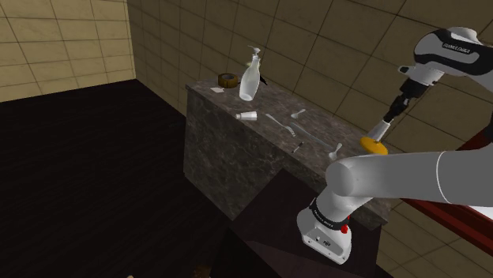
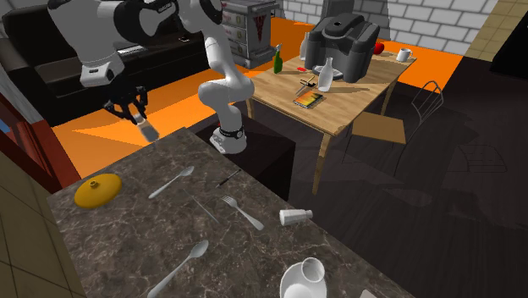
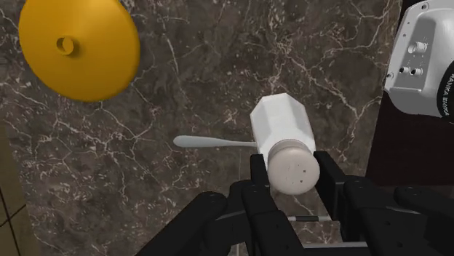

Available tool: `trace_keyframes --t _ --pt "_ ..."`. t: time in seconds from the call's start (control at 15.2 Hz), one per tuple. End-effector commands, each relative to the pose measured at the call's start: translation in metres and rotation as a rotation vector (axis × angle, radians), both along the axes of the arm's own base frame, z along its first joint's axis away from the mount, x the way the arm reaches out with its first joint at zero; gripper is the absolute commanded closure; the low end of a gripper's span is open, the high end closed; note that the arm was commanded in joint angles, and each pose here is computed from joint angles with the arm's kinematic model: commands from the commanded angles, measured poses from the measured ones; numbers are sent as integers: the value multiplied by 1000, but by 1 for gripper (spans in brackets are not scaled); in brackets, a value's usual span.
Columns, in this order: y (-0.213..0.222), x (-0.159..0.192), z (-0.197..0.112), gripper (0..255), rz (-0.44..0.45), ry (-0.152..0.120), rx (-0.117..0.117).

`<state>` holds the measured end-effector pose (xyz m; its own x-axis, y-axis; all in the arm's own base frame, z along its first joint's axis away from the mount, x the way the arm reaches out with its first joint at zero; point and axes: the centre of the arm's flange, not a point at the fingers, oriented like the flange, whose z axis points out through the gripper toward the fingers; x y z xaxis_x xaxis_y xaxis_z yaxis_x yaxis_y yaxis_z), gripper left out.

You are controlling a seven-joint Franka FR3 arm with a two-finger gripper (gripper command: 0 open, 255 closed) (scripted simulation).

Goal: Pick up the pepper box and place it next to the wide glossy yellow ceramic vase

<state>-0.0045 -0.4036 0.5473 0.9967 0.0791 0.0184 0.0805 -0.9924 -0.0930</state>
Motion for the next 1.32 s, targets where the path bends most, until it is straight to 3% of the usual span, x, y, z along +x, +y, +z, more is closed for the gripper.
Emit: trace_keyframes --t 0.0,0.26,1.25 --pt "-5 -27 0 255 1 1 0" --pt "-14 -90 0 255 1 1 0" --pt "-14 -90 -79 255 1 1 0"
